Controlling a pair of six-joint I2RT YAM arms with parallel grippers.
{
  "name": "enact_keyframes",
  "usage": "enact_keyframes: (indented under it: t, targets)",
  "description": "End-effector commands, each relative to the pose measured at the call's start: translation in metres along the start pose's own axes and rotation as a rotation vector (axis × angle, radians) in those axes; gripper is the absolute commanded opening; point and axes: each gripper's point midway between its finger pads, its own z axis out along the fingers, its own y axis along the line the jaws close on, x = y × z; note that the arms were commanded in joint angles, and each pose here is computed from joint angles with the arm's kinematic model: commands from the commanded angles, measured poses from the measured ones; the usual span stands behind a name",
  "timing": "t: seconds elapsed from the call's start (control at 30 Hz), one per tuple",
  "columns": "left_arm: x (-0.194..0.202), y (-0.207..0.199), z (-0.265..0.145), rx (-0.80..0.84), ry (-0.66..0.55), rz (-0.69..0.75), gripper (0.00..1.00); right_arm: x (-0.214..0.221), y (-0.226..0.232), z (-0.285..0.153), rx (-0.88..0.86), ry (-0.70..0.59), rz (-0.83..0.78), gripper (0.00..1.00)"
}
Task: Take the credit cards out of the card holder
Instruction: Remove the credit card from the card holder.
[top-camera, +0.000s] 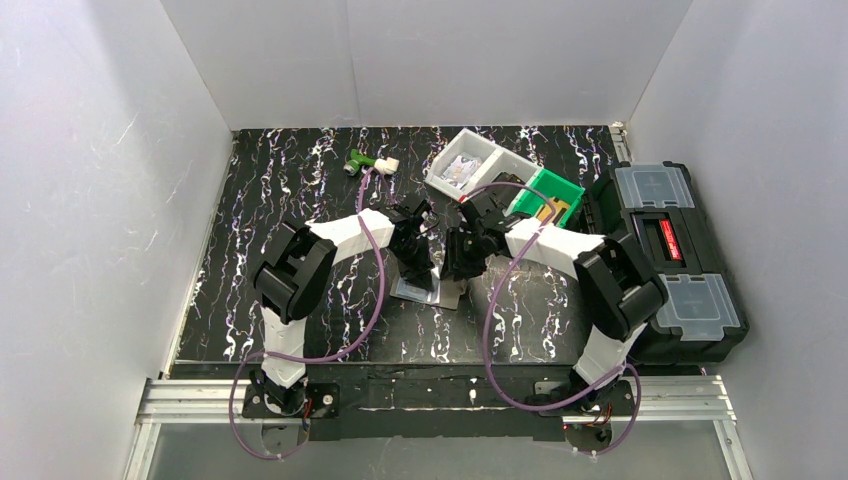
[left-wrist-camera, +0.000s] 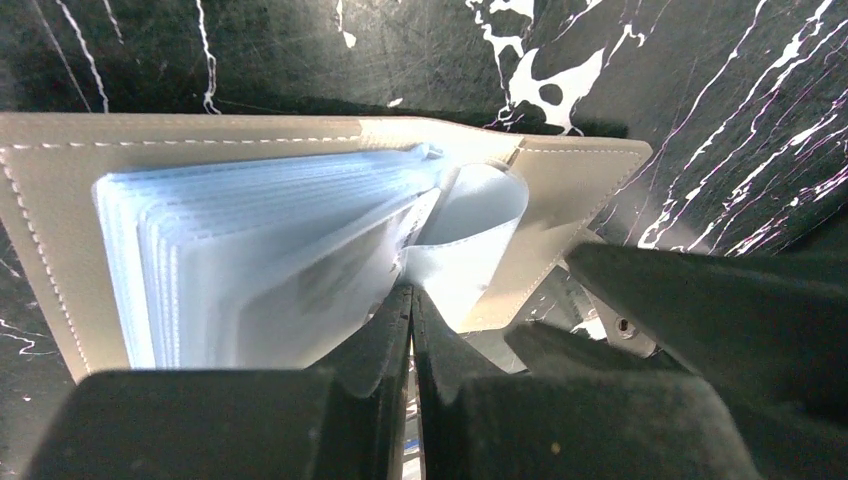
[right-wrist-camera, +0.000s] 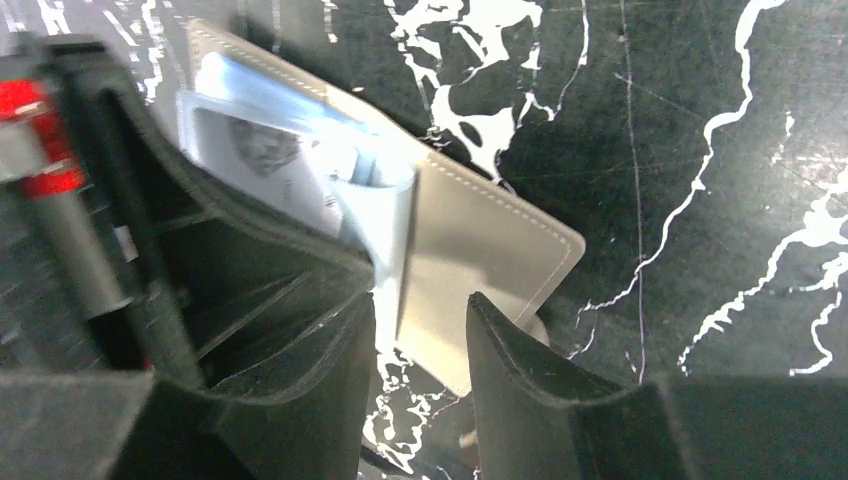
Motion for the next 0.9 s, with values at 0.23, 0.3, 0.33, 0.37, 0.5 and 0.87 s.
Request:
enact_keyframes:
  t: [0.23,0.3,0.33,0.37,0.5,0.87]
  targets:
    - [0.005,0.012,0.001,-0.037,-0.005,-0.021,0.01,-0.004,0.019,-0.005,-0.044,0.023,-0.046,0.45]
    - [0.006,0.011,0.000,-0.033,-0.006,-0.021,0.01,0.001,0.013,0.003,-0.029,0.048,-0.027,0.43]
    - [0.005,0.011,0.000,-0.031,-0.009,-0.022,0.01,0.001,0.013,0.005,-0.027,0.051,-0.024,0.42]
    - [0.006,0.011,0.000,-0.030,-0.006,-0.021,0.01,0.003,0.011,0.008,-0.021,0.060,-0.019,0.41]
    - [0.005,0.009,0.000,-0.025,-0.004,-0.014,0.01,0.006,0.012,0.017,-0.018,0.082,-0.025,0.39]
    - [0.001,-0.003,-0.011,0.009,-0.019,0.017,0.06,0.012,0.007,0.034,0.042,0.116,-0.066,0.21]
